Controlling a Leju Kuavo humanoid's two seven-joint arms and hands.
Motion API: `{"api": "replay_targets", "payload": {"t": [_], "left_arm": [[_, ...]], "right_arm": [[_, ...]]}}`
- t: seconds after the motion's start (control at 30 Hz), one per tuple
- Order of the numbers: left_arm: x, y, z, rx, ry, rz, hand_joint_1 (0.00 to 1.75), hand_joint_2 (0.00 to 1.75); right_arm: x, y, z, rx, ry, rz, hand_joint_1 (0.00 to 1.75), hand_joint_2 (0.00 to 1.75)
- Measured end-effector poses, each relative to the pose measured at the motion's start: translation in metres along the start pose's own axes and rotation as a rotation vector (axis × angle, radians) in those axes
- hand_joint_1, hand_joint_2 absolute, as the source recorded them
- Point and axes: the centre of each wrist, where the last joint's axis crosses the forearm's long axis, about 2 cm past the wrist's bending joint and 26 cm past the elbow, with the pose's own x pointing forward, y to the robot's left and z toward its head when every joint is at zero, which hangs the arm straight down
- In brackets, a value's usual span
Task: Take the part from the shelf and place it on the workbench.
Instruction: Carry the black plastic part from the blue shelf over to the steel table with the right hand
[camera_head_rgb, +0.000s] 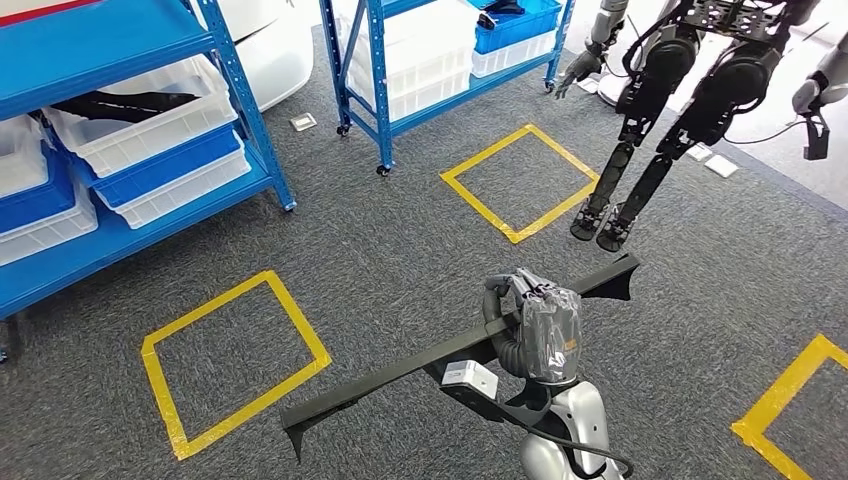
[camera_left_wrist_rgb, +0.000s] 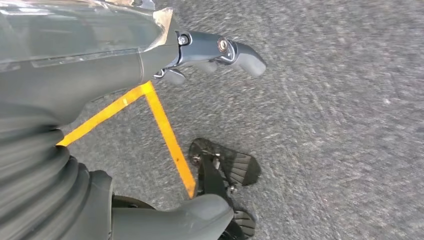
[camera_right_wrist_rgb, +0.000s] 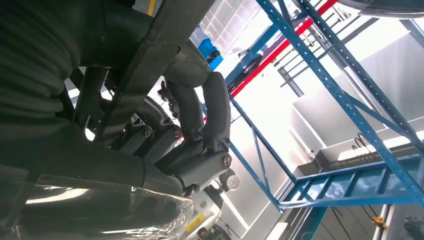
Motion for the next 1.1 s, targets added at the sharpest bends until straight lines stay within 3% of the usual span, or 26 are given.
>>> {"api": "replay_targets", "payload": {"t": [0.37, 1.1], "left_arm": [[-0.002, -0.012, 0.003, -0.037, 0.01, 0.071, 0.0, 1.75], [-0.007, -0.014, 0.005, -0.062, -0.002, 0.077, 0.0, 1.75]], "right_arm": [[-0.004, -0.002, 0.001, 0.033, -0.027, 0.002, 1.75, 1.75], [0.023, -0.018, -0.002, 0.024, -0.036, 0.02, 1.75, 1.75]]}}
